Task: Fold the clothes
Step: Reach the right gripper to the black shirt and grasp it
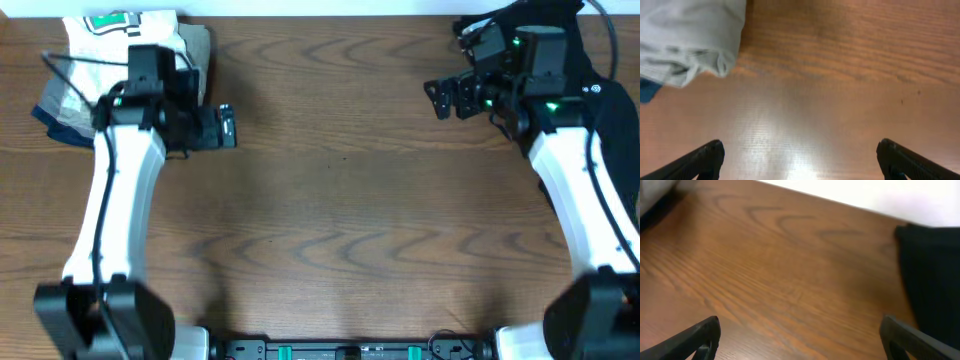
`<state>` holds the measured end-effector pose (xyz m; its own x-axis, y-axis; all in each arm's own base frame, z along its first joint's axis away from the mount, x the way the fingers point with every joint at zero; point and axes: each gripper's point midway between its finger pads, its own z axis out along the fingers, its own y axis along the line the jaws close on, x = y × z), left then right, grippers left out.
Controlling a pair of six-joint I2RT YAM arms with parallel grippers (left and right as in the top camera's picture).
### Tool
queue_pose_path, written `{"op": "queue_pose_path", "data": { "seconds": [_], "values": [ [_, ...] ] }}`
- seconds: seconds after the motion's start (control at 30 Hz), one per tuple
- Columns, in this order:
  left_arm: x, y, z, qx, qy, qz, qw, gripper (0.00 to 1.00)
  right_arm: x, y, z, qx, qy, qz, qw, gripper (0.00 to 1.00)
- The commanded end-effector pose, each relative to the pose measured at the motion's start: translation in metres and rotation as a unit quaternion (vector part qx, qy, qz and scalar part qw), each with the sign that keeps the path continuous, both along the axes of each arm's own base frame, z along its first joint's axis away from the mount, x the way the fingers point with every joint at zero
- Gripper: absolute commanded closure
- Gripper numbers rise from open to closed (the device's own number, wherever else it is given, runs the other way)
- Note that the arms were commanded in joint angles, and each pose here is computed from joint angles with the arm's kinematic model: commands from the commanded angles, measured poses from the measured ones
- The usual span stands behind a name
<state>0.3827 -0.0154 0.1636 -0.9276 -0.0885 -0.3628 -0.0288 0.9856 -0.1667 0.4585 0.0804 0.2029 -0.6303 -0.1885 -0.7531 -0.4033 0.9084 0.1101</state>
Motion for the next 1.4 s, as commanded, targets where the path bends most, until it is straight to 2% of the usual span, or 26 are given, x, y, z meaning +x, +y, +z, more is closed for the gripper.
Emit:
{"op": "queue_pose_path", "data": {
  "seconds": [0.0,0.17,0.37,0.53,0.73,1.1,1.27,1.3,1.37],
  "values": [
    [0.007,-0.004,-0.017,-0.004,0.022,-0.014,1.0,0.02,0.014,-0.01,-0.004,-0.005,-0.004,-0.023,1.0,0.01],
    [0.01,-0.006,-0.048,-0.013,0.061,-0.016,0.998,0.02,0.043,-0.085,-0.019,-0.078,-0.02,-0.178,0.981,0.01],
    [0.015,-0.008,-0.059,-0.02,0.066,-0.018,0.997,0.02,0.058,-0.167,-0.044,-0.089,-0.021,-0.264,0.96,0.09],
    [0.019,-0.008,-0.058,-0.019,0.059,-0.018,0.998,0.02,0.054,-0.249,-0.078,-0.101,-0.006,-0.342,0.934,0.11],
    [0.018,-0.015,-0.058,-0.019,0.059,-0.026,0.998,0.02,0.039,-0.316,-0.118,-0.099,0.013,-0.4,0.911,0.15],
    [0.02,-0.042,-0.057,-0.017,0.05,-0.061,0.997,0.02,0.02,-0.383,-0.174,-0.095,0.024,-0.454,0.885,0.28],
    [0.019,-0.057,-0.056,-0.016,0.047,-0.078,0.996,0.02,0.018,-0.392,-0.198,-0.095,0.027,-0.461,0.882,0.41],
    [0.019,-0.059,-0.056,-0.016,0.045,-0.081,0.996,0.02,0.017,-0.393,-0.203,-0.094,0.029,-0.462,0.882,0.46],
    [0.02,-0.064,-0.056,-0.015,0.043,-0.087,0.995,0.02,0.016,-0.394,-0.211,-0.094,0.035,-0.462,0.881,0.66]
  ]
}}
